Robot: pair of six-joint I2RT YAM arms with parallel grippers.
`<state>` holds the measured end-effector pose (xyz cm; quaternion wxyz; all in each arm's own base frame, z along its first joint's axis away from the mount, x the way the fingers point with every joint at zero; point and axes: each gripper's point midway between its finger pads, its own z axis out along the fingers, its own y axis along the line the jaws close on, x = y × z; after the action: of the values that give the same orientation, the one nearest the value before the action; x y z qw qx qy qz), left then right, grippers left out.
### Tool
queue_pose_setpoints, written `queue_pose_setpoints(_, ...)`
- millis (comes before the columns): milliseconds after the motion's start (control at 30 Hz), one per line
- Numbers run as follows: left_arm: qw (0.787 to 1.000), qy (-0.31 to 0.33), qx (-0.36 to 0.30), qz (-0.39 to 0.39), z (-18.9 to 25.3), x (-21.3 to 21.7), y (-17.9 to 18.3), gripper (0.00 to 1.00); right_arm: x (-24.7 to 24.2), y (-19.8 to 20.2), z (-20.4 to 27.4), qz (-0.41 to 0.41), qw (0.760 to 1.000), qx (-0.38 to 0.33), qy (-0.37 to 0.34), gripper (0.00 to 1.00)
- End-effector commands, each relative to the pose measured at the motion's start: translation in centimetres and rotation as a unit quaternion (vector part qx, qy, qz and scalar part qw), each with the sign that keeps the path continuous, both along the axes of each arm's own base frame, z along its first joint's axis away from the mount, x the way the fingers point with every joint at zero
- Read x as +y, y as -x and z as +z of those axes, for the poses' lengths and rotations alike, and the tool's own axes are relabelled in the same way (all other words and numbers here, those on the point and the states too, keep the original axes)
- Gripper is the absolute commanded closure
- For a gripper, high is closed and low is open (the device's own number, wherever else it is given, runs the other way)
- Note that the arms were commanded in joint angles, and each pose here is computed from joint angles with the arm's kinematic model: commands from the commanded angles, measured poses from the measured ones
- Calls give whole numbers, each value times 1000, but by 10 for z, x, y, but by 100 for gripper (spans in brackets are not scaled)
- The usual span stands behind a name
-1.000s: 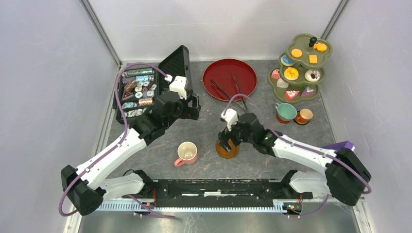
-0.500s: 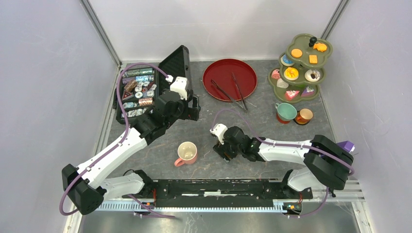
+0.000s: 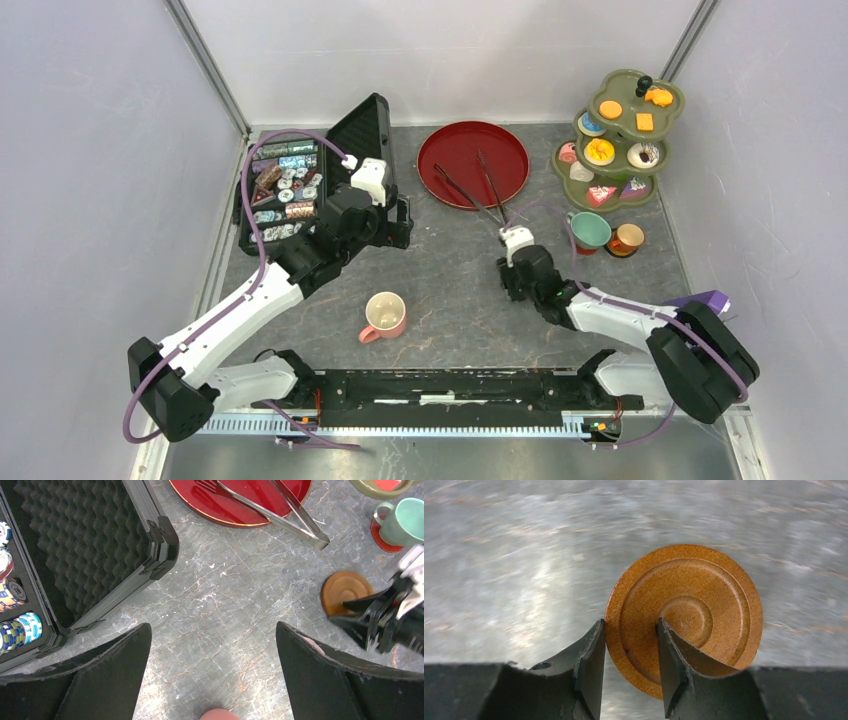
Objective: Serve the afternoon tea
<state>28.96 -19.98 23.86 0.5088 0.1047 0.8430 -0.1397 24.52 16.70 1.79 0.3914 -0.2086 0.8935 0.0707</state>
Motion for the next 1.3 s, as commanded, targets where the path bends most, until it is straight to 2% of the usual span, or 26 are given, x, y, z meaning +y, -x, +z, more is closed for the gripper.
queue_pose_setpoints(0, 999, 36, -6, 10, 15, -6, -5, 0, -41, 1, -23, -74, 996, 51, 0, 56)
queue_pose_setpoints(100, 999, 36, -7, 10, 15, -6, -5, 0, -54, -25, -21, -106, 993, 53, 16, 55)
queue_pose_setpoints(400, 999, 33, -12, 15, 17, -2, -4, 0, -70, -79, -8, -157, 986, 47, -19, 55)
queue_pose_setpoints(1067, 999, 38, -15, 13, 21, -2, -2, 0, -75, -129, 3, -167, 986, 23, -15, 51)
queue_pose_setpoints(1133, 999, 38, -16, 13, 21, -2, -2, 0, -71, -132, 9, -161, 986, 18, -25, 49)
queue_pose_setpoints(1267, 999, 38, -16, 13, 21, -1, -2, 0, -61, -137, 42, -144, 988, -14, -58, 33)
